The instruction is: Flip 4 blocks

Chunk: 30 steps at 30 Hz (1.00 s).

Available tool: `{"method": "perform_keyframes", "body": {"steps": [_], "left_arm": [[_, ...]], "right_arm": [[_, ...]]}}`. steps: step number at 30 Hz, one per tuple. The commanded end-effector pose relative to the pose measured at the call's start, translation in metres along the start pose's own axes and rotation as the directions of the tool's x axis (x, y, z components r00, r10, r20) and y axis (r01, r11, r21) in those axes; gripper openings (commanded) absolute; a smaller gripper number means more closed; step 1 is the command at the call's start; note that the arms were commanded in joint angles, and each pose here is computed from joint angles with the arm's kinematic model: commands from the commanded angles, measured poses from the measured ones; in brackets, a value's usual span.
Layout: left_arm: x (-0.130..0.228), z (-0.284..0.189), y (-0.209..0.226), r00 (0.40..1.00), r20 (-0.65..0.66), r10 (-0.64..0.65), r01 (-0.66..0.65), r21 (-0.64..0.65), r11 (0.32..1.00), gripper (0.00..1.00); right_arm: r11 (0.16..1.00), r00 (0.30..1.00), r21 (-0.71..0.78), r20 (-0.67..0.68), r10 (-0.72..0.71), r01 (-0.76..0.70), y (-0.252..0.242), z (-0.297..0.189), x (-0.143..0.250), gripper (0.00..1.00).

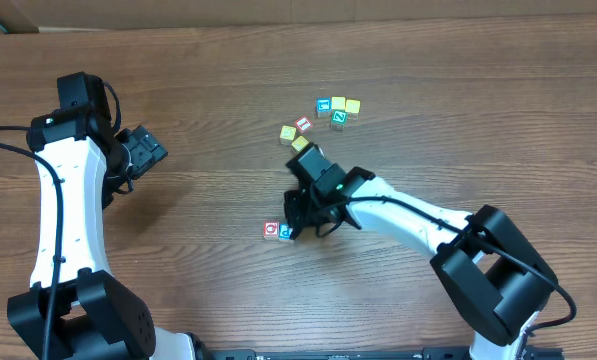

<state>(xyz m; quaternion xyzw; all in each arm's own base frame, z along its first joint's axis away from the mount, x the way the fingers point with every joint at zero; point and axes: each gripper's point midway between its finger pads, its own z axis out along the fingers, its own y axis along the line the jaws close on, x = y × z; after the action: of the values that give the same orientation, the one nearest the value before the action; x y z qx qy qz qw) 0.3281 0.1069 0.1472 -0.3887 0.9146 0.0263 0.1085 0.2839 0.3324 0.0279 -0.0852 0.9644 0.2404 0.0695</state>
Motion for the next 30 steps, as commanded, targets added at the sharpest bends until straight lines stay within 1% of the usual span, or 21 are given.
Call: {"method": "perform_keyframes", "body": {"steps": [1,4,9,13,16,20,23,27,30], "left_arm": [[-0.001,-0.001,-0.001,1.0,0.003,0.015,-0.015,0.003,1.0,1.0],[-0.001,-0.001,-0.001,1.0,0.003,0.015,-0.015,0.003,1.0,1.0],[-0.001,-0.001,-0.001,1.0,0.003,0.015,-0.015,0.003,1.0,1.0],[-0.001,-0.001,-0.001,1.0,0.003,0.015,-0.015,0.003,1.0,1.0],[-0.001,-0.001,-0.001,1.0,0.003,0.015,-0.015,0.003,1.0,1.0],[-0.001,-0.001,-0.001,1.0,0.003,0.015,-0.015,0.003,1.0,1.0],[-0.001,-0.001,-0.001,1.0,0.003,0.015,-0.015,0.003,1.0,1.0],[-0.001,-0.001,-0.001,1.0,0.003,0.015,-0.015,0.003,1.0,1.0],[-0.001,-0.001,-0.001,1.0,0.003,0.015,-0.015,0.003,1.0,1.0]], "right_arm": [[0.994,0.996,-0.094,0.071,-0.057,0.064,0.023,-0.029,-0.029,0.08],[0.991,0.994,-0.116,0.089,-0.063,0.074,0.029,-0.03,-0.035,0.08],[0.992,0.989,-0.091,0.125,-0.072,0.084,0.029,-0.028,-0.046,0.08],[0.989,0.984,-0.102,0.15,-0.091,0.107,0.035,-0.023,-0.053,0.08],[0.989,0.987,-0.095,0.126,-0.1,0.112,0.035,-0.01,-0.046,0.07],[0.981,0.983,-0.087,0.083,-0.164,0.171,0.043,0.006,-0.027,0.07],[0.978,0.981,-0.084,0.068,-0.184,0.19,0.05,0.01,-0.017,0.07],[0.983,0.982,-0.009,0.053,-0.184,0.185,0.038,0.013,-0.011,0.07],[0.984,0.984,0.006,0.025,-0.177,0.177,0.034,0.013,-0.005,0.07]]}}
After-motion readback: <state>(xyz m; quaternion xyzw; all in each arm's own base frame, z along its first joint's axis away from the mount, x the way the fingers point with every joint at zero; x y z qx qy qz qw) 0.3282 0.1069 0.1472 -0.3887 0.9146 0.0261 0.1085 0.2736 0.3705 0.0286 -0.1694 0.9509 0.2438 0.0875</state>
